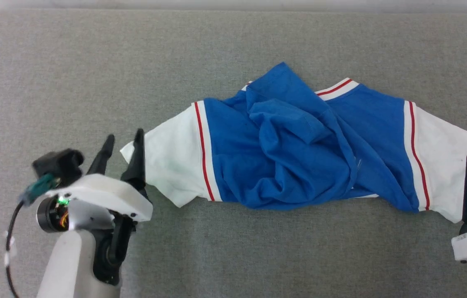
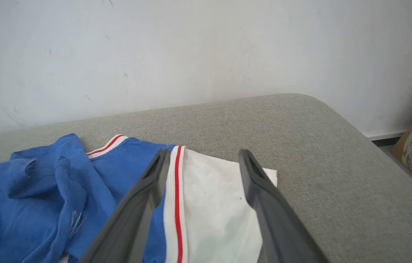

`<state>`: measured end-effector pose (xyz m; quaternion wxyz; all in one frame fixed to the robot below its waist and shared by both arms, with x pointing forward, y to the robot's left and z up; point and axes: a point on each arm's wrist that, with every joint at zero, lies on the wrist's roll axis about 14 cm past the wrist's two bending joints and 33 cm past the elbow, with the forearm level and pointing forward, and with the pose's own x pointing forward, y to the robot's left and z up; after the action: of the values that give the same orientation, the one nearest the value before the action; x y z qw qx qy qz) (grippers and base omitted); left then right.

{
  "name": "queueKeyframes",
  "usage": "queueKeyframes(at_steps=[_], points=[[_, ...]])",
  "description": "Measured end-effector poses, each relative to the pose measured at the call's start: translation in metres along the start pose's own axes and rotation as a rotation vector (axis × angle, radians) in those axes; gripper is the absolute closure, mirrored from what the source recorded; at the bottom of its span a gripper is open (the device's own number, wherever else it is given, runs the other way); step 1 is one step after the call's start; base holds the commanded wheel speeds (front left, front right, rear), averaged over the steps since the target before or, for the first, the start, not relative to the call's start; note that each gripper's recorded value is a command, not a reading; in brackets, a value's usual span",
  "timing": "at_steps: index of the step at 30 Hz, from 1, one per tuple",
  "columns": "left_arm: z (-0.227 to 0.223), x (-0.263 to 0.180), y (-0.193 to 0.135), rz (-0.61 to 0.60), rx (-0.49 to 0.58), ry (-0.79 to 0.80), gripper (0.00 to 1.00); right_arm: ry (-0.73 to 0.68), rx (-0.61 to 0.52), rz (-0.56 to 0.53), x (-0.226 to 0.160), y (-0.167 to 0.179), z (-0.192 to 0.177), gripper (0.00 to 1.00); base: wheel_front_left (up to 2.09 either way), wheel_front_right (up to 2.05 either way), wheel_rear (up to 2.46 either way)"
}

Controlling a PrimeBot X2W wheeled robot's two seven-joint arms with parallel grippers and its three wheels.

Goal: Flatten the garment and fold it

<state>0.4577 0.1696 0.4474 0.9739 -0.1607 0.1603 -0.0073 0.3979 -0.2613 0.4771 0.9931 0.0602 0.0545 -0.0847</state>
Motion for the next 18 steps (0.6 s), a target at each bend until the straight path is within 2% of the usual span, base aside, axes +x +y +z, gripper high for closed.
queueKeyframes(at_steps=[3, 7, 11, 18], points=[[0.034, -0.015, 0.007, 0.039, -0.066, -0.207, 0.00, -0.002, 0.003, 0.008, 0.000, 0.003, 0.002, 0.00, 0.00, 0.00, 0.00], [0.069, -0.053, 0.029, 0.130, -0.027, -0.448, 0.00, -0.003, -0.003, 0.049, -0.001, 0.016, 0.007, 0.00, 0.00, 0.00, 0.00], [0.058, -0.084, 0.045, 0.207, 0.022, -0.459, 0.00, 0.005, -0.007, 0.175, 0.008, 0.062, 0.017, 0.00, 0.00, 0.00, 0.00], [0.042, -0.101, 0.055, 0.259, 0.013, -0.433, 0.00, 0.102, -0.041, 0.438, 0.036, 0.157, 0.024, 0.00, 0.00, 0.00, 0.00]])
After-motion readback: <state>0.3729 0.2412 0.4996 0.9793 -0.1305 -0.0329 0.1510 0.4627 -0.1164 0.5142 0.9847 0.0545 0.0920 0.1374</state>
